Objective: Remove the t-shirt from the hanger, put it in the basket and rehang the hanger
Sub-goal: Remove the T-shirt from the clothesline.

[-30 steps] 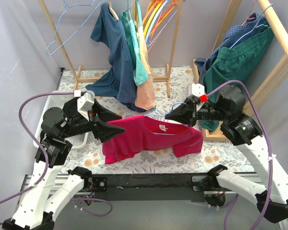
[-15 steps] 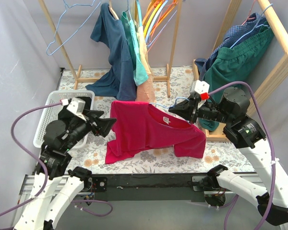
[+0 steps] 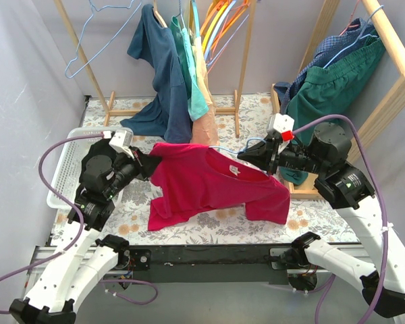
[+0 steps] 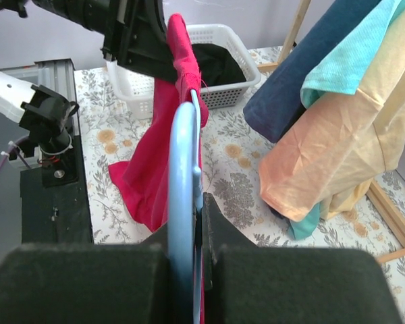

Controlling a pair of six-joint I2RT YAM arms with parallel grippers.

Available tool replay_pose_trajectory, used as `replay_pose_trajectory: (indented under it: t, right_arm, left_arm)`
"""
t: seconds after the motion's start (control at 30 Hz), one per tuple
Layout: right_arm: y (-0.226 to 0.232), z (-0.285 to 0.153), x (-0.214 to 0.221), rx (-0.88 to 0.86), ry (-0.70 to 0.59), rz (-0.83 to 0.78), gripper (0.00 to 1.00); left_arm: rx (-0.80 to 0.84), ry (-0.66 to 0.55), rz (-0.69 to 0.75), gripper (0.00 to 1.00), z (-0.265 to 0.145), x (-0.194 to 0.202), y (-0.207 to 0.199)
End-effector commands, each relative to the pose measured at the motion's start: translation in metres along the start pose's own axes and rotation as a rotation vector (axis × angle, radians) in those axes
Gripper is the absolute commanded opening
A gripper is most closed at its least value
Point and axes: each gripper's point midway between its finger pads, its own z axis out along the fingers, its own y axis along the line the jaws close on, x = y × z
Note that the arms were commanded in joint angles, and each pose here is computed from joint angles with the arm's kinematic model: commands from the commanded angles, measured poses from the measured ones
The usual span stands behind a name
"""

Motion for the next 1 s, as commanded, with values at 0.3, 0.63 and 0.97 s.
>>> replay_pose_trajectory:
  t: [0.3, 0.63, 0.97]
  right_arm:
    - [0.003, -0.029, 0.058, 0.125, 0.13, 0.002, 0.01]
    - [0.002, -0.057, 0.025, 0.233, 0.067, -0.083, 0.01]
    - [0.02, -0.08, -0.007, 0.238, -0.043, -0.156, 0.01]
  left_arm:
    - [-0.631, -0.283, 0.069, 0.0, -0.044, -0.09, 0.086]
    - [-0.755, -0.216, 0.029, 0.0, -0.035, -0.072, 0.111]
    - [-0.839, -0.16, 0.041, 0.0, -0.044, -0.071, 0.119]
